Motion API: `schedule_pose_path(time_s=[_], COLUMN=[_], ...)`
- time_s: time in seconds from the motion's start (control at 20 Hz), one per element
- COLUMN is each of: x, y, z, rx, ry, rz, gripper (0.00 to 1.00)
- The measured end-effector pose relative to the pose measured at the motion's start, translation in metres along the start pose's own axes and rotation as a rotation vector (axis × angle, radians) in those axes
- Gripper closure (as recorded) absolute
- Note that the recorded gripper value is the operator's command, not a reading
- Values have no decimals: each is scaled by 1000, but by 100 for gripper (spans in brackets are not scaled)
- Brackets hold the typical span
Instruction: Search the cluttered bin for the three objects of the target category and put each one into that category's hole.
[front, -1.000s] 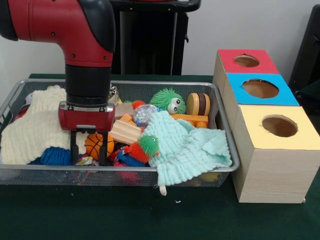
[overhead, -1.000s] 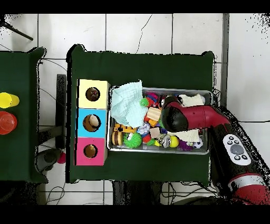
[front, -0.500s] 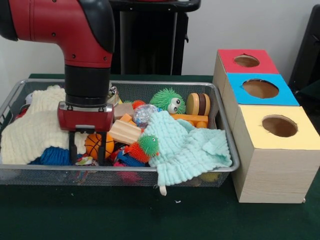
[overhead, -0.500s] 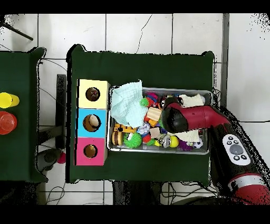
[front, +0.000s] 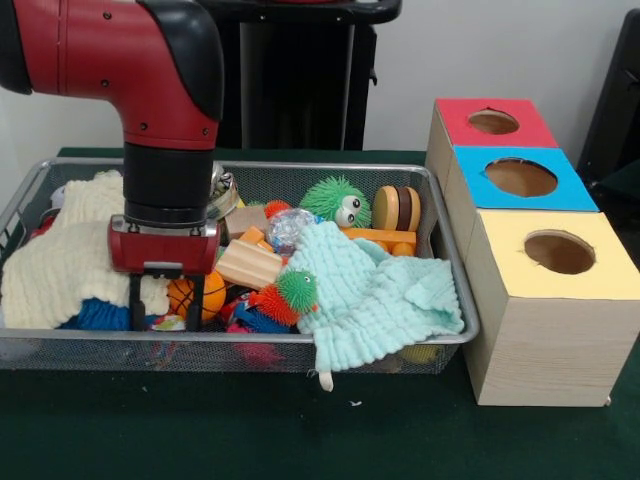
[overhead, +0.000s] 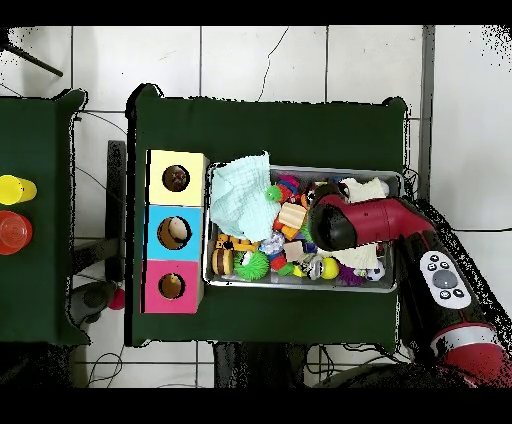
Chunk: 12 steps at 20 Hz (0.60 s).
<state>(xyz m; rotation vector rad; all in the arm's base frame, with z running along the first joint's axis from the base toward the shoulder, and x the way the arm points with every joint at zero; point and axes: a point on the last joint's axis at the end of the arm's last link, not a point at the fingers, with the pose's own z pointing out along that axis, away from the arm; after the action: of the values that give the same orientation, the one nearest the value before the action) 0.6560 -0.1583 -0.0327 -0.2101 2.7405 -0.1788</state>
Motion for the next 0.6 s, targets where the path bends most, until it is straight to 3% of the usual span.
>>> schedule_pose_path(time_s=[0.35, 0.4, 0.6], x=[2, 1, 1], y=[-4, -7, -12], z=[14, 17, 17], rx=[8, 10, 15], ry=[-7, -13, -15], rz=[-10, -7, -1], gripper=[0, 100, 100])
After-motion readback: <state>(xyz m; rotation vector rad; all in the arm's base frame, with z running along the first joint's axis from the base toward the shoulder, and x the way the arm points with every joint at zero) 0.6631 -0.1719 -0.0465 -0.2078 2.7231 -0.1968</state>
